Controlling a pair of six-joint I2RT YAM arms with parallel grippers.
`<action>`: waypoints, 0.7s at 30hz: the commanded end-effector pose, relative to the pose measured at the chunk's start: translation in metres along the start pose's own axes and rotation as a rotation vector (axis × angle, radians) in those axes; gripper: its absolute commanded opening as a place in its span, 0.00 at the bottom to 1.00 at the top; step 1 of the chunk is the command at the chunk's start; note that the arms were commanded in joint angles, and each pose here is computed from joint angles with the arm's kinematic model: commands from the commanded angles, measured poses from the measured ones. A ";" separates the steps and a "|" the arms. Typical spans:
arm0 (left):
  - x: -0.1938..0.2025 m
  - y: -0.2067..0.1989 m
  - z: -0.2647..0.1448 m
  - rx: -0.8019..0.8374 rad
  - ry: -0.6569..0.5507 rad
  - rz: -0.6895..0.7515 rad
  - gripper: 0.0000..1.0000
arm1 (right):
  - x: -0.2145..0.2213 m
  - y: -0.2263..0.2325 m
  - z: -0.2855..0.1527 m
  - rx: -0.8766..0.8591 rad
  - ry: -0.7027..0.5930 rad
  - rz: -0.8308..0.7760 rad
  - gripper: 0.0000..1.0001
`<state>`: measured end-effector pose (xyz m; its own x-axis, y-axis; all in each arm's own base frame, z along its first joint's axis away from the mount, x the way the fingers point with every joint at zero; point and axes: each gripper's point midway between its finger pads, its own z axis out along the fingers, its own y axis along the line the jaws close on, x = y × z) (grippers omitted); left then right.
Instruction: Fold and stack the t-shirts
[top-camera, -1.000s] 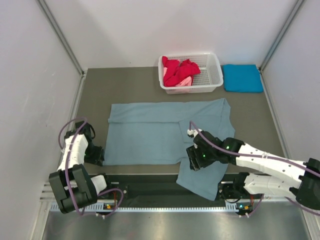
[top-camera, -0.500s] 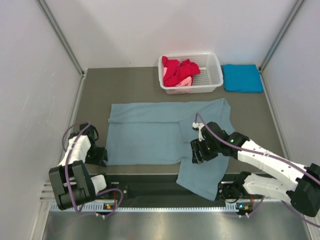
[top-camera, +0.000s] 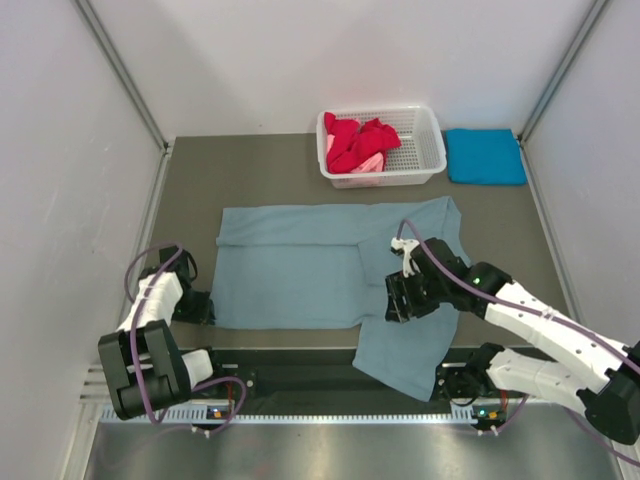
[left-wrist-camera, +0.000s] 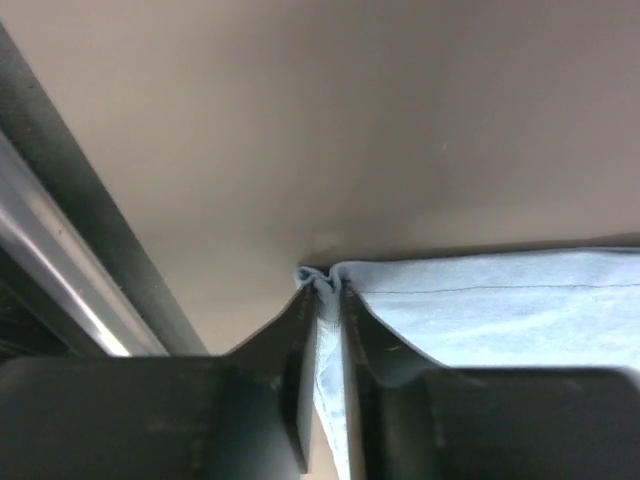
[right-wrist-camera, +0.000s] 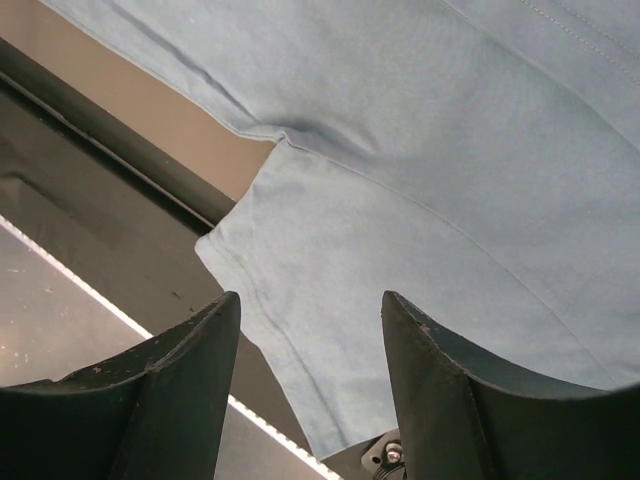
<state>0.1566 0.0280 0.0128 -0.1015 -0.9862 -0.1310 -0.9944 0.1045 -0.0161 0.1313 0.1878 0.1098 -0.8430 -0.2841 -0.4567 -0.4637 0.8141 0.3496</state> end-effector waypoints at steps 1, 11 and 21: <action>-0.011 0.000 0.010 -0.001 -0.071 0.023 0.10 | -0.011 0.005 -0.013 -0.011 -0.023 -0.017 0.59; -0.029 -0.021 0.001 0.008 -0.108 0.135 0.00 | 0.056 0.007 0.005 -0.014 0.260 0.021 0.52; -0.035 -0.041 -0.003 0.049 -0.107 0.159 0.00 | 0.113 0.017 0.010 0.097 0.339 0.033 0.56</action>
<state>0.1717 0.0385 0.0143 -0.2614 -0.9550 -0.1398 -0.9652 0.2595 0.0320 0.0328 0.1742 0.0517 -0.8779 -0.4649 -0.1146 -0.4767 0.8261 0.3004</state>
